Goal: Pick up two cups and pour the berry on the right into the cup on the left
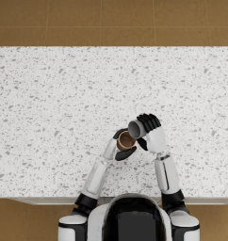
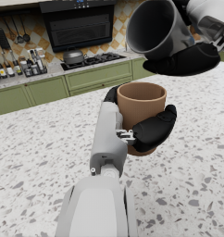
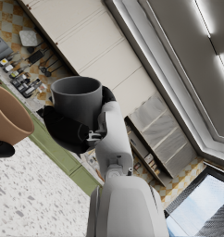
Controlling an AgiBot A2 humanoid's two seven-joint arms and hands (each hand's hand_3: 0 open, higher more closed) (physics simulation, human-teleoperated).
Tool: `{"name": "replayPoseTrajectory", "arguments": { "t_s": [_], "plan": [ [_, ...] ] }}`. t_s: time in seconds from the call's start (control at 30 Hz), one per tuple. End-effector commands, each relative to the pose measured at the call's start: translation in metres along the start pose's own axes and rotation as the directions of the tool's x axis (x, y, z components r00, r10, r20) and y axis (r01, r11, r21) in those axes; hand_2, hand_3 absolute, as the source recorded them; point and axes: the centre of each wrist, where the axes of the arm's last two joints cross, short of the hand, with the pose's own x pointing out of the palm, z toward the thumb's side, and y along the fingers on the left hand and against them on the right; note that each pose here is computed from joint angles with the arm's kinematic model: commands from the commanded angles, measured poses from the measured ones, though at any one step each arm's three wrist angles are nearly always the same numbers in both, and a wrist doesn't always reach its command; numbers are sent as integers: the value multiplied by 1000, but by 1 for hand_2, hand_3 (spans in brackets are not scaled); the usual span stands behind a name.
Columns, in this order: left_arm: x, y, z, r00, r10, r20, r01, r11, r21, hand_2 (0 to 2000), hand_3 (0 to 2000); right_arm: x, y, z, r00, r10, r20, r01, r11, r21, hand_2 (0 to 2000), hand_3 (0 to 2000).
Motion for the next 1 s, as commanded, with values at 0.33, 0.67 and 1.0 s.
{"name": "replayPoseTrajectory", "arguments": {
  "t_s": [0.33, 0.67, 1.0],
  "plan": [
    [1, 6, 4, 1000, 4, 8, -4, 1000, 15, 2000, 1280, -6, -1, 3, 959, -21, -284, 25, 1000, 12, 2000, 1280],
    [-5, 14, 5, 996, -47, -73, 48, 999, 12, 2000, 1280, -16, 0, 15, 946, -73, -315, 68, 997, -27, 2000, 1280],
    [-8, 19, 4, 998, -24, -57, 24, 1000, 7, 2000, 1280, -17, 2, 14, 914, -75, -399, 78, 997, -10, 2000, 1280]
  ]
}}
